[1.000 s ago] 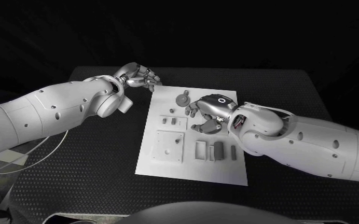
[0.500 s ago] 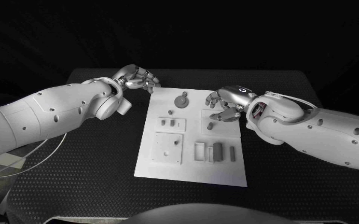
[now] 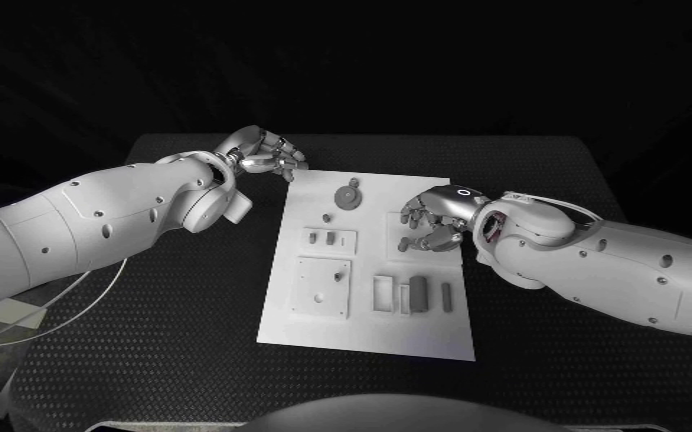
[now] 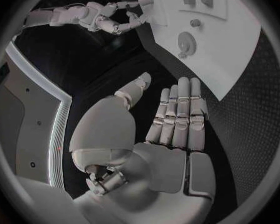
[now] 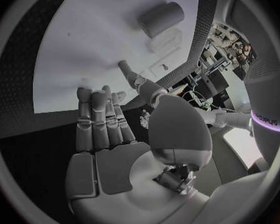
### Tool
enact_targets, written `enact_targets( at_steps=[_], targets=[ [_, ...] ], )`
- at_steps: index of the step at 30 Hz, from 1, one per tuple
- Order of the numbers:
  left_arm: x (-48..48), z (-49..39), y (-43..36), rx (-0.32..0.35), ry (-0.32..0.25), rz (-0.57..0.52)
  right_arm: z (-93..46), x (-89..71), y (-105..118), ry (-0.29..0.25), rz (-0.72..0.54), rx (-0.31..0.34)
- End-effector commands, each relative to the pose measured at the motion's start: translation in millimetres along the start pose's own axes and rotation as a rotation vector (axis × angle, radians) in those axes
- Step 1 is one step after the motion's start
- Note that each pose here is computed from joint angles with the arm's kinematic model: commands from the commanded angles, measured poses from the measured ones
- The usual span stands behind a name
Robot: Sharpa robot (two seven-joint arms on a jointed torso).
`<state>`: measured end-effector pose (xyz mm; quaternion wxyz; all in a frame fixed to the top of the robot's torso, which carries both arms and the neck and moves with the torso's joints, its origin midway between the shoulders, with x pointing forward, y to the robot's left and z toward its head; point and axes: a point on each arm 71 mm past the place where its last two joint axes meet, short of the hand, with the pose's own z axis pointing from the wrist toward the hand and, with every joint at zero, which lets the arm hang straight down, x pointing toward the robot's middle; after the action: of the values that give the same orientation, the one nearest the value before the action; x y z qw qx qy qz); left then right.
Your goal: Assemble the parts on the task board
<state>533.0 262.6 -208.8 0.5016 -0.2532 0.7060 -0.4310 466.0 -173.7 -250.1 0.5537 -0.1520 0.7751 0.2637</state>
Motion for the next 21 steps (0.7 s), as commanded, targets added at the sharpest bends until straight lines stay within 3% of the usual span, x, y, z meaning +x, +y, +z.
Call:
enact_targets(
  at_steps=[1,7,21],
  targets=[
    [1.7,0.5,-1.9,0.013,0.014,-0.003,1.2,10.1,1.1,0.055,-0.064,0.002],
    [0.8,0.5,-1.1,0.010,0.014,-0.002,1.4,20.8,6.9,0.059,-0.098,-0.022],
    [1.1,0.7,-0.9,0.011,0.019,-0.003,3.5,20.9,20.8,0.005,-0.101,-0.053]
  ],
)
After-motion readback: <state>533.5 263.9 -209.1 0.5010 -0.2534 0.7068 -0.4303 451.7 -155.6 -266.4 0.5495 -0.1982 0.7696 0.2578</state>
